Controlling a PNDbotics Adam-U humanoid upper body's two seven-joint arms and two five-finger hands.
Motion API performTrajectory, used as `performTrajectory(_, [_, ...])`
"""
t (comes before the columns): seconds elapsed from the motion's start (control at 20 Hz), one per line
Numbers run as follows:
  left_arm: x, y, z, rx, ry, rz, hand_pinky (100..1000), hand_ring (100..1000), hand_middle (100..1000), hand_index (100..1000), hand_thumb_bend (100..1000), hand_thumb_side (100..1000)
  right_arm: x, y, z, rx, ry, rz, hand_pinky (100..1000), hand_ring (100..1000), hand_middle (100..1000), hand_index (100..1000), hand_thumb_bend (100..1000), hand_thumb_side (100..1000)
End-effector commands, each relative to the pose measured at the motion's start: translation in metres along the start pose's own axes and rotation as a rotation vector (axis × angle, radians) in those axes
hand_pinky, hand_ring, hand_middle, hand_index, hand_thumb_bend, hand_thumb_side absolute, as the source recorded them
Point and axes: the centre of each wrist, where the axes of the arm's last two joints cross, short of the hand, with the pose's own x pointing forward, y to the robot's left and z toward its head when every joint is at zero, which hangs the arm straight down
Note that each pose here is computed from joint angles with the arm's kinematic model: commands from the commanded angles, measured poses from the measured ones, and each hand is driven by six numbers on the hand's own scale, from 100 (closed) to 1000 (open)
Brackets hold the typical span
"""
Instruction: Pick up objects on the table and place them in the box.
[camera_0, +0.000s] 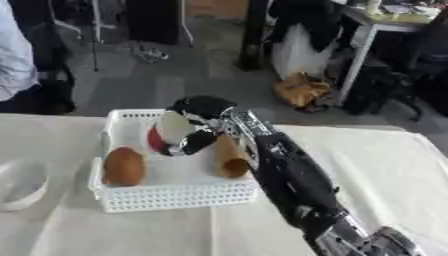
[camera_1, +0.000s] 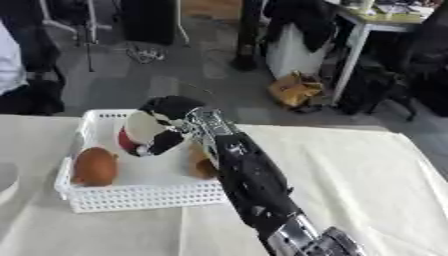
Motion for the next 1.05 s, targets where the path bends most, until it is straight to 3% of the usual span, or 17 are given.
performTrajectory(0.05, [0.004,0.001,-0.006,0.001,-0.027,0.007,943,832,820,823,100,1000,-0.017,-0.017,0.005,-0.044,0.052,0.08,905,1000,965,1000,784,969])
performTrajectory(0.25, [0.004,0.002,-0.006,0.001,-0.028,0.004,943,831,820,823,102,1000,-0.02,-0.019,0.005,-0.029,0.071,0.108,917,1000,985,1000,842,965])
performTrajectory(0.5, [0.004,0.003,-0.006,0.004,-0.026,-0.005,943,831,819,823,101,1000,-0.021,-0.024,0.005,-0.028,0.072,0.103,908,1000,980,1000,842,959])
performTrajectory(0.8, [0.003,0.005,-0.007,0.013,-0.029,-0.019,943,832,820,824,105,1000,-0.022,-0.045,0.007,-0.13,0.053,0.023,869,958,960,1000,829,987])
performTrajectory(0.85, [0.003,0.006,-0.008,0.016,-0.03,-0.025,943,832,822,826,108,1000,-0.023,-0.054,0.01,-0.184,0.045,0.004,820,897,935,1000,758,1000])
performTrajectory(0.9, [0.002,0.008,-0.008,0.021,-0.031,-0.033,943,832,822,826,108,1000,-0.024,-0.065,0.014,-0.249,0.033,-0.022,820,897,935,1000,758,1000])
performTrajectory(0.95, [0.002,0.009,-0.009,0.026,-0.032,-0.041,943,833,824,830,111,1000,-0.025,-0.077,0.02,-0.333,0.019,-0.053,729,811,885,1000,529,1000])
performTrajectory(1.0, [0.001,0.011,-0.009,0.033,-0.033,-0.051,943,833,824,830,111,1000,-0.025,-0.093,0.029,-0.459,-0.001,-0.099,729,811,885,1000,529,1000])
performTrajectory(1.05, [0.001,0.012,-0.01,0.038,-0.033,-0.059,942,834,826,836,115,1000,-0.023,-0.105,0.039,-0.563,-0.021,-0.143,694,784,861,1000,380,1000])
